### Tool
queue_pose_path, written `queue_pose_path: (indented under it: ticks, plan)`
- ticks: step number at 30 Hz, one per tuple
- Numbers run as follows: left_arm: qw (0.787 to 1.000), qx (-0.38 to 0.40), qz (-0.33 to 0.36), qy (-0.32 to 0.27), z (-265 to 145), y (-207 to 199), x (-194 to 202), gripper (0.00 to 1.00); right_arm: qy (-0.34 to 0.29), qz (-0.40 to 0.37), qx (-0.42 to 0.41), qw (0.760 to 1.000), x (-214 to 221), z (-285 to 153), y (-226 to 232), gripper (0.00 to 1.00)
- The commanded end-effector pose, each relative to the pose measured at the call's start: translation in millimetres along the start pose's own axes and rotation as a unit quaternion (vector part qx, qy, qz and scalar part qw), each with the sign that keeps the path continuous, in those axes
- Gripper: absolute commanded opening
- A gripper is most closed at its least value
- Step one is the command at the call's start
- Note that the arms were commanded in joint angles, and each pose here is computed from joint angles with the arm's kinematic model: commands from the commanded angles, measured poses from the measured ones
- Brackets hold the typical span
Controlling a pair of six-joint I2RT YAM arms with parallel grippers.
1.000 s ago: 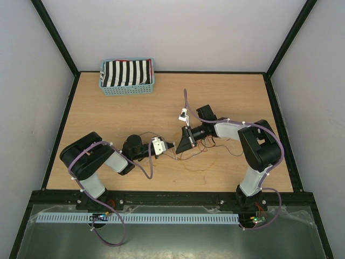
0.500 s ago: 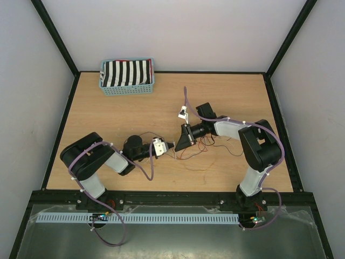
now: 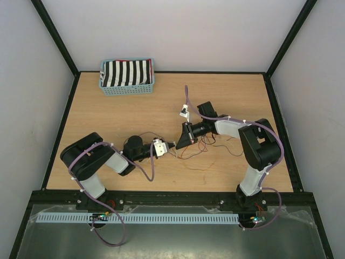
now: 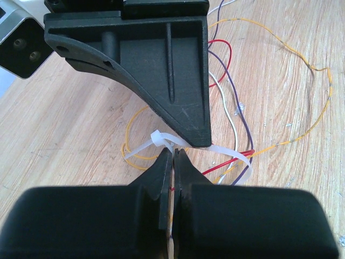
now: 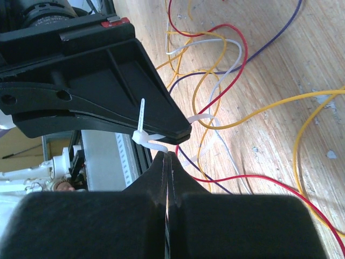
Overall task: Zip-tie the wires
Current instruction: Tie the cable at the center of the board.
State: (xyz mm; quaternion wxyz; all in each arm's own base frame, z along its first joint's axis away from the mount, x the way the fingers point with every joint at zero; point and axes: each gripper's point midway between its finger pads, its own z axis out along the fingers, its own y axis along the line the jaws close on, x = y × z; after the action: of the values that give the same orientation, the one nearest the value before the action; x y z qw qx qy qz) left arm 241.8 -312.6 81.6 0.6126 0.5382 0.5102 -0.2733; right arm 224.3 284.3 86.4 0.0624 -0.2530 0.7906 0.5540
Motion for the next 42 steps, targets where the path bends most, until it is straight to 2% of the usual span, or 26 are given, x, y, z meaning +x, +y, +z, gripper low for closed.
queue_pose_path:
  ticks: [1,15,33,42]
  plan:
    - [1.0,0.018,0.01,-0.012,2.8,-10.3,-3.7,0.0,-0.016,-0.009,0.007,1.0,-17.4,-5.1,-0.1,0.0]
    - [1.0,0.013,0.013,0.005,5.0,-11.6,7.6,0.0,-0.013,-0.015,-0.018,1.0,-14.0,-7.7,12.6,0.0]
    - [1.0,0.015,0.025,0.002,6.9,-14.0,4.1,0.0,-0.017,-0.002,0.006,1.0,-22.4,-4.3,-1.5,0.0]
    - [1.0,-0.003,0.008,0.005,7.8,-6.7,3.9,0.0,-0.014,-0.003,0.009,1.0,-17.8,-5.5,-1.3,0.0]
